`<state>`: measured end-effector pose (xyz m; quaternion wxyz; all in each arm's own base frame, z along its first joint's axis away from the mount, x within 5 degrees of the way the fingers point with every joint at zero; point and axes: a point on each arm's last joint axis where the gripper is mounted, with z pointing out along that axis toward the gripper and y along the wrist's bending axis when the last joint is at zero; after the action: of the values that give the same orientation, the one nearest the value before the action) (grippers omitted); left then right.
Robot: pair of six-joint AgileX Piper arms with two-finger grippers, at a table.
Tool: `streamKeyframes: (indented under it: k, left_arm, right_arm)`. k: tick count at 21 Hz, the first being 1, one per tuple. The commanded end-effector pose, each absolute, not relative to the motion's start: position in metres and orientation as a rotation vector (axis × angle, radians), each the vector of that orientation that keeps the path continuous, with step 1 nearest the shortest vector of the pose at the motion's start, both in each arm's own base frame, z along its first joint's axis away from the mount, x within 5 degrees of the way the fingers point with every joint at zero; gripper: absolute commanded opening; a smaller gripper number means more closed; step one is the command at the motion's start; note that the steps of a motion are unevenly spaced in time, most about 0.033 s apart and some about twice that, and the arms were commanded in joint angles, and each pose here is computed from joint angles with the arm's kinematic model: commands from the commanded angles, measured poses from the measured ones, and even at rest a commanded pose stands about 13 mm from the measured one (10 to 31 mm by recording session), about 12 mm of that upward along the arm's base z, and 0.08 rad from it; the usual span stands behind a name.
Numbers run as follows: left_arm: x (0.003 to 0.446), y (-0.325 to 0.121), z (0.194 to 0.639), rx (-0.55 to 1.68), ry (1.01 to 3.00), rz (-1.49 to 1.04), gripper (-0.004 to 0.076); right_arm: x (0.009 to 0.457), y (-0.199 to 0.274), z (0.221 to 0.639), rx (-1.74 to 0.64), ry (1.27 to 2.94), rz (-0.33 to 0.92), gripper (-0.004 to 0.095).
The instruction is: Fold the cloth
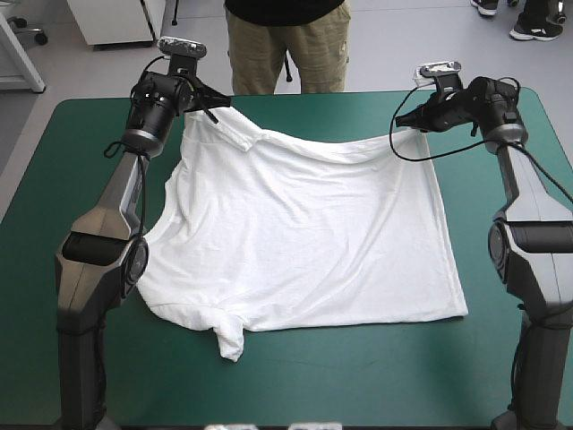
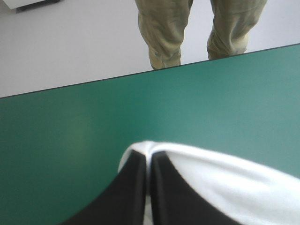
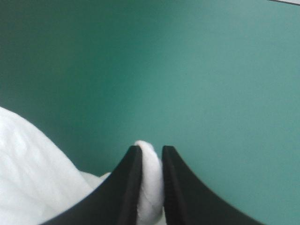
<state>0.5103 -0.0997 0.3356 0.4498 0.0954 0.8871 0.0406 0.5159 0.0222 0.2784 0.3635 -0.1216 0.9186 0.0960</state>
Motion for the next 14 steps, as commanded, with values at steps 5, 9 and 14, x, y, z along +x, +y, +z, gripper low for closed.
streamKeyframes:
  k: [5,9,14]
  left_arm:
    - [0.504,-0.076,0.372,0.18,2.09,0.07,0.0515]
    - [0.483,-0.07,0.398,0.211,2.116,0.117,0.0513]
    - [0.411,-0.056,0.458,0.259,2.24,0.168,0.0442]
  right_arm:
    - [0.52,0.018,0.355,-0.268,2.08,0.208,0.0563]
    - [0.497,0.021,0.395,-0.309,2.068,0.224,0.0528]
    - [0.425,0.029,0.467,-0.405,2.109,0.295,0.0406]
